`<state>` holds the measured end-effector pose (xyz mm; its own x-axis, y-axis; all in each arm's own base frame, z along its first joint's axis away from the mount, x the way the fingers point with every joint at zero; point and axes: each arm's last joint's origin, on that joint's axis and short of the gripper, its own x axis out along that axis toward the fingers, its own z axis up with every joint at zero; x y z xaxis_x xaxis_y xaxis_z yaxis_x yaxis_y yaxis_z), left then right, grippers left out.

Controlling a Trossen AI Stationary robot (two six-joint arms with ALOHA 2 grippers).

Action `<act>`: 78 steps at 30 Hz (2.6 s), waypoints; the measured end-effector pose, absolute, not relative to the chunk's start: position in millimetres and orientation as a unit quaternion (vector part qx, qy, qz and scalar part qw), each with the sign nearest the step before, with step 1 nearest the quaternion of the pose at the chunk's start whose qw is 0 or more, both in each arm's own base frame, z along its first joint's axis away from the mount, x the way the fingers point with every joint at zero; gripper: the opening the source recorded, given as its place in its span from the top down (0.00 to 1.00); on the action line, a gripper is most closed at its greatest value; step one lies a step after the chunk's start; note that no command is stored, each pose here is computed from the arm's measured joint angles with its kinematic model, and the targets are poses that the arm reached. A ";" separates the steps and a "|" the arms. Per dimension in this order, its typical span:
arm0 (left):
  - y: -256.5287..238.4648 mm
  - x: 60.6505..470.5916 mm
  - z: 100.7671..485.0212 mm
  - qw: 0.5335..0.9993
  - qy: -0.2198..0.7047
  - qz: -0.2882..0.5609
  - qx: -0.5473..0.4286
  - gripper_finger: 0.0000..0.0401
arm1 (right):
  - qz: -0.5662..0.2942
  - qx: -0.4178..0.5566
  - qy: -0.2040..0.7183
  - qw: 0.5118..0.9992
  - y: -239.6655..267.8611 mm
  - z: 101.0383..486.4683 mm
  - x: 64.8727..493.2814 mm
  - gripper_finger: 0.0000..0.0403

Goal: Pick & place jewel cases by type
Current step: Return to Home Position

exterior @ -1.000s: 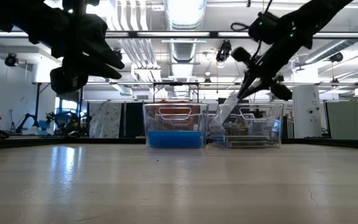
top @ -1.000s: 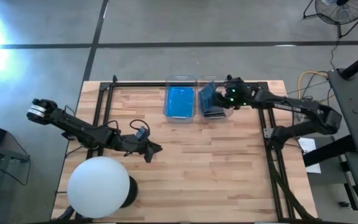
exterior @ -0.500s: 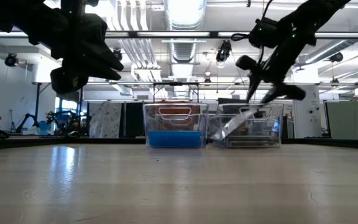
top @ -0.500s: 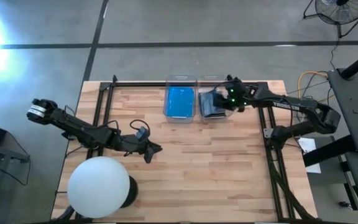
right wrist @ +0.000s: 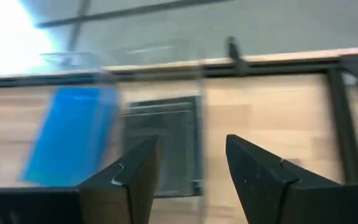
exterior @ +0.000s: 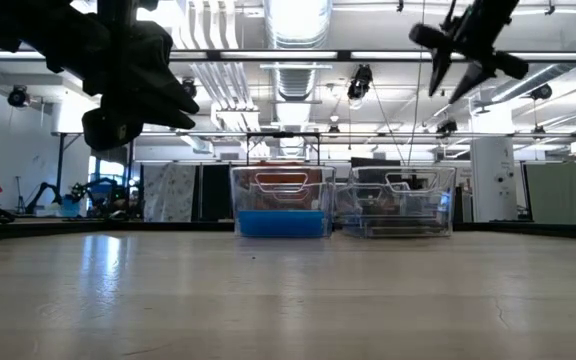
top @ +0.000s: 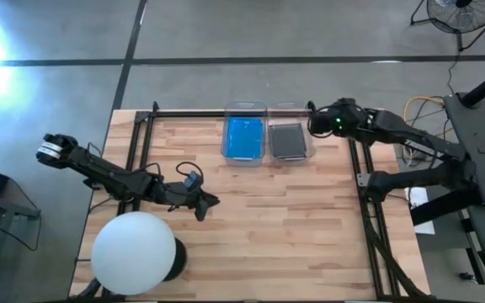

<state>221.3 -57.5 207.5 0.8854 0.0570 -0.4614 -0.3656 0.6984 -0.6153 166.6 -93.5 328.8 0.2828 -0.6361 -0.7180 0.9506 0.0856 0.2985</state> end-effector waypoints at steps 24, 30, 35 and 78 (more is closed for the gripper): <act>18.8 186.4 260.5 0.912 0.133 0.015 -0.387 0.82 | -0.162 0.368 0.175 0.899 26.1 355.0 117.6 0.63; 13.3 154.9 286.0 0.947 0.061 -0.044 -0.314 0.82 | -0.139 0.291 0.095 0.942 31.4 344.4 118.3 0.63; 9.5 129.9 282.4 0.954 0.056 -0.056 -0.289 0.82 | -0.101 0.268 0.021 0.958 32.5 318.2 120.0 0.63; 3.4 98.1 170.5 0.931 0.024 -0.055 -0.360 0.82 | -0.149 0.235 0.041 0.960 24.7 151.9 106.4 0.63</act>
<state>98.1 3.4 170.5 0.9928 -0.1196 -0.0054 0.0848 0.7342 -0.6737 106.4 24.7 151.9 0.9522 -0.2665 -0.1491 0.3052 0.8449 0.4392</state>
